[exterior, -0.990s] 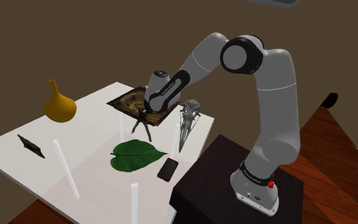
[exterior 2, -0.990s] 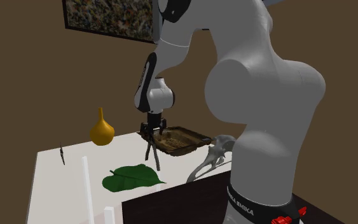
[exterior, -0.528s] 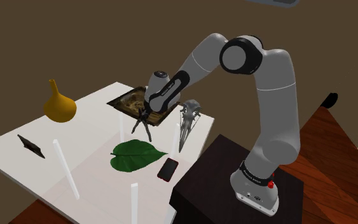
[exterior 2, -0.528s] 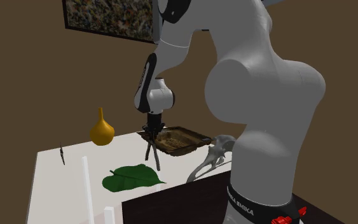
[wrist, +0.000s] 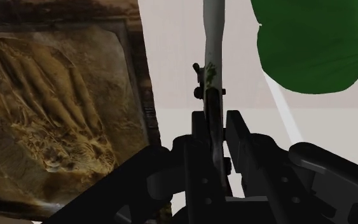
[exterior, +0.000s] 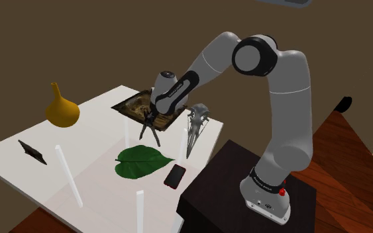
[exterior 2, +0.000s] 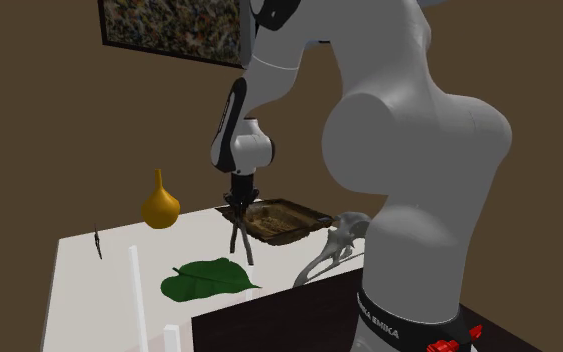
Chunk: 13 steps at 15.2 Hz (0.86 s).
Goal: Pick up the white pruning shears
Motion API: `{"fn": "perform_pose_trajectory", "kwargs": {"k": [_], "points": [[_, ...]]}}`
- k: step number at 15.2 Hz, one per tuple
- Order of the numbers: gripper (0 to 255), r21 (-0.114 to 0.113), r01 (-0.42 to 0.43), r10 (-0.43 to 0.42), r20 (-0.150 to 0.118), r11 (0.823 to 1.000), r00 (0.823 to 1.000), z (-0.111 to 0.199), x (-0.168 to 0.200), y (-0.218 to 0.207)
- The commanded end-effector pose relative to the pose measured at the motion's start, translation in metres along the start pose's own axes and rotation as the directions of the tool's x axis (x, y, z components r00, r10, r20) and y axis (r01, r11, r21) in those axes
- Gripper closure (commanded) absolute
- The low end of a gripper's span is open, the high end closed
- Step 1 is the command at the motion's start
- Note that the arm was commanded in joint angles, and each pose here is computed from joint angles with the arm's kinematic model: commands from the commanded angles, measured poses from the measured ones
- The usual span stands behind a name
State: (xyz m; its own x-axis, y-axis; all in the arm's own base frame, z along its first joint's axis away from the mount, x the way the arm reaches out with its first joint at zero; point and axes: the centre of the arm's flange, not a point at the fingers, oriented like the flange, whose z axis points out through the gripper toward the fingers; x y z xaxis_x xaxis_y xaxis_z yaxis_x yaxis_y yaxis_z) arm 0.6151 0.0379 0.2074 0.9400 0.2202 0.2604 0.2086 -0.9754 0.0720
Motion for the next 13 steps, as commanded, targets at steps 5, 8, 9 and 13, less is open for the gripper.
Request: {"fn": "perform_pose_trajectory", "kwargs": {"k": [5, 8, 9, 13], "points": [[255, 0.0, 0.0, 0.0, 0.0, 1.0, 1.0, -0.031, 0.008, 0.003], [255, 0.0, 0.0, 0.0, 0.0, 1.0, 1.0, -0.046, 0.013, 0.004], [255, 0.0, 0.0, 0.0, 0.0, 1.0, 1.0, -0.051, 0.014, 0.004], [255, 0.0, 0.0, 0.0, 0.0, 1.0, 1.0, -0.062, 0.017, 0.005]]}}
